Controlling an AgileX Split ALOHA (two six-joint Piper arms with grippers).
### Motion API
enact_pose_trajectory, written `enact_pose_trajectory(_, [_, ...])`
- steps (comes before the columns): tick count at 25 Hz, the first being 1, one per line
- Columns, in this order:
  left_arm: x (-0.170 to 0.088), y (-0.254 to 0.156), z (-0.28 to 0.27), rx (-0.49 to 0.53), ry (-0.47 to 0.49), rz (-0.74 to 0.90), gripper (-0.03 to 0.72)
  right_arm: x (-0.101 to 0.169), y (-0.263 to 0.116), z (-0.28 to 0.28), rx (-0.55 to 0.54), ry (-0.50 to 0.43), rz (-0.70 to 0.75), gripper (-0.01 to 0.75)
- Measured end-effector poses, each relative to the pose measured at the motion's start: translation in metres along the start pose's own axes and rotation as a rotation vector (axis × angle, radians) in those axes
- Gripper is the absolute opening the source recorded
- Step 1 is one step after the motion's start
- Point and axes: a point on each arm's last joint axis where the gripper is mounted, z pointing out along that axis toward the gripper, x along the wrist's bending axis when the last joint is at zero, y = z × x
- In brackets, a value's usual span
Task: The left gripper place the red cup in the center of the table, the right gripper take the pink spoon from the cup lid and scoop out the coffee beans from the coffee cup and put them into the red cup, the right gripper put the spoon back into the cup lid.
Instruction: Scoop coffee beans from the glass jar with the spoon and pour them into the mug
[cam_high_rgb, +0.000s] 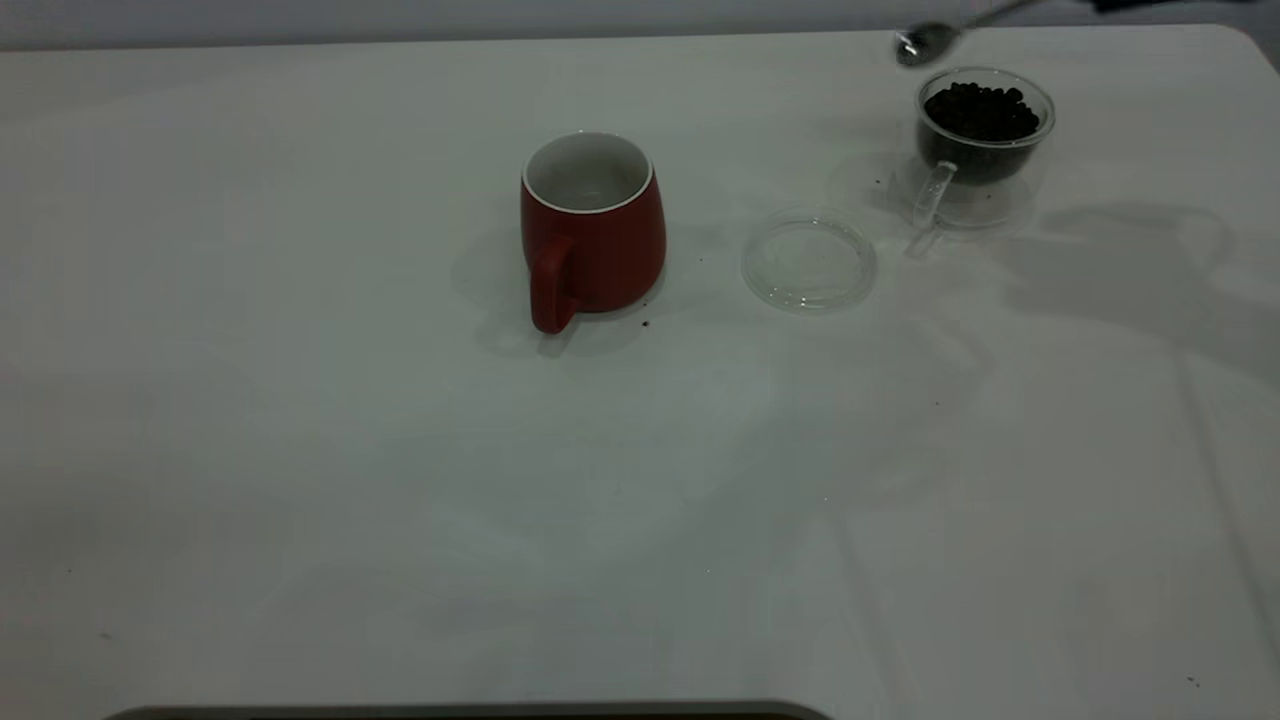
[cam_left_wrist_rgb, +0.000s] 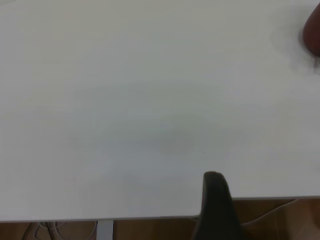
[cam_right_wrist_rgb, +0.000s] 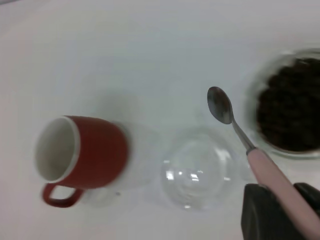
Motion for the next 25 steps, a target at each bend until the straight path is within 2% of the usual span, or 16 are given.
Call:
enact_pose_trajectory(5, [0.000, 0.000, 0.000, 0.000, 0.000, 0.000, 0.569, -0.027, 0.009, -0.006, -0.002, -0.040, 0.037, 0.113])
enact_pose_trajectory(13, [0.000, 0.000, 0.000, 0.000, 0.000, -0.001, 0.569, -0.052, 0.005, 0.015, 0.029, -0.045, 0.088, 0.113])
enact_pose_trajectory(21, [0.000, 0.000, 0.000, 0.001, 0.000, -0.001, 0.569, -0.064, -0.007, 0.032, 0.062, -0.034, 0.152, 0.113])
enact_pose_trajectory(25, [0.000, 0.000, 0.000, 0.001, 0.000, -0.001, 0.569, -0.067, -0.010, 0.037, 0.057, 0.003, 0.214, 0.113])
